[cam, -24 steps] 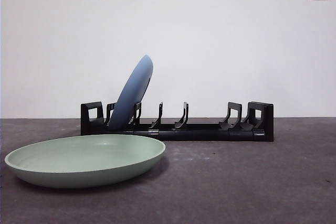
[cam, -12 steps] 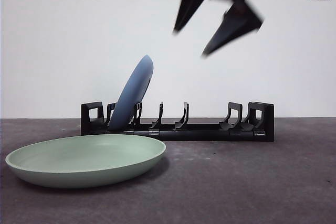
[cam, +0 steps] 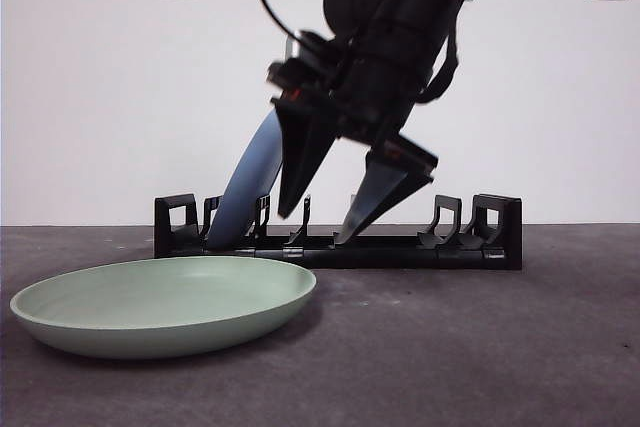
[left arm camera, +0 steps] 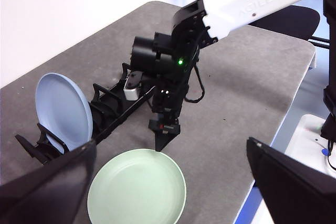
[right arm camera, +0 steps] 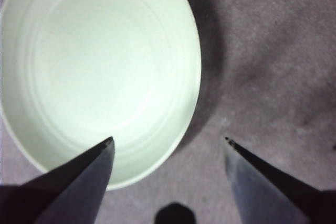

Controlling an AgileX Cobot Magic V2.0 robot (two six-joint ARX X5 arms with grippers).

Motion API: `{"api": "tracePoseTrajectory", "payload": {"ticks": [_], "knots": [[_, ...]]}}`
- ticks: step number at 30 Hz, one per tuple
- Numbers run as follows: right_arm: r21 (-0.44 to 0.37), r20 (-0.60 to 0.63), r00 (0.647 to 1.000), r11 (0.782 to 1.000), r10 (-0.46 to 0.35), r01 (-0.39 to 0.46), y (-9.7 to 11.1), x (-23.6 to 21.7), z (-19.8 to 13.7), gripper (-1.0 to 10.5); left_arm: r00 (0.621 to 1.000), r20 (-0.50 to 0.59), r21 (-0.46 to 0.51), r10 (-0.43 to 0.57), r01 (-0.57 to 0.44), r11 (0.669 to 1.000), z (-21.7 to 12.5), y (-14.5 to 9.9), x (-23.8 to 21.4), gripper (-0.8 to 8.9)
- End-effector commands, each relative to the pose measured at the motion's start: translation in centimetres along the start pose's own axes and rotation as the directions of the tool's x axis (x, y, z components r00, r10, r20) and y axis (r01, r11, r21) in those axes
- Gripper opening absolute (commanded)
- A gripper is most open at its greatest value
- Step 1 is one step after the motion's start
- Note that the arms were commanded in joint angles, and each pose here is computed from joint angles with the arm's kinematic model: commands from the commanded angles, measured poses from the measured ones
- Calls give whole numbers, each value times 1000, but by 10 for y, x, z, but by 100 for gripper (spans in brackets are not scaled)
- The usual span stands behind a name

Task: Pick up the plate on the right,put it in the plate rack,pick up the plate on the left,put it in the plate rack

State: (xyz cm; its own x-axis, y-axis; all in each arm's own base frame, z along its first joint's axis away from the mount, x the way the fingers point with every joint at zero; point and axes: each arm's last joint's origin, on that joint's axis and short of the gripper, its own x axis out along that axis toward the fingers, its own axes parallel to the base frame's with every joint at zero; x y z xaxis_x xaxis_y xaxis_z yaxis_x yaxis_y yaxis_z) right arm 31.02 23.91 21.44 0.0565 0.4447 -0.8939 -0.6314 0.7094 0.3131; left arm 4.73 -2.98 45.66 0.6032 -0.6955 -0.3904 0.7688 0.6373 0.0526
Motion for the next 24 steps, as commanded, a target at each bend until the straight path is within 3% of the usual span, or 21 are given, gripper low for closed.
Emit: {"api": "tracePoseTrajectory", "payload": {"ticks": [1,24], "knots": [[24,-15,1000,1000,-11,11,-2,15,1,347,1000,-2,13,-3,3,1000,0,0,1,482],[60,1,1000,998,-27,27,-3,43,6,338,995,-63,54,-79,82,995,4,2,18,481]]}}
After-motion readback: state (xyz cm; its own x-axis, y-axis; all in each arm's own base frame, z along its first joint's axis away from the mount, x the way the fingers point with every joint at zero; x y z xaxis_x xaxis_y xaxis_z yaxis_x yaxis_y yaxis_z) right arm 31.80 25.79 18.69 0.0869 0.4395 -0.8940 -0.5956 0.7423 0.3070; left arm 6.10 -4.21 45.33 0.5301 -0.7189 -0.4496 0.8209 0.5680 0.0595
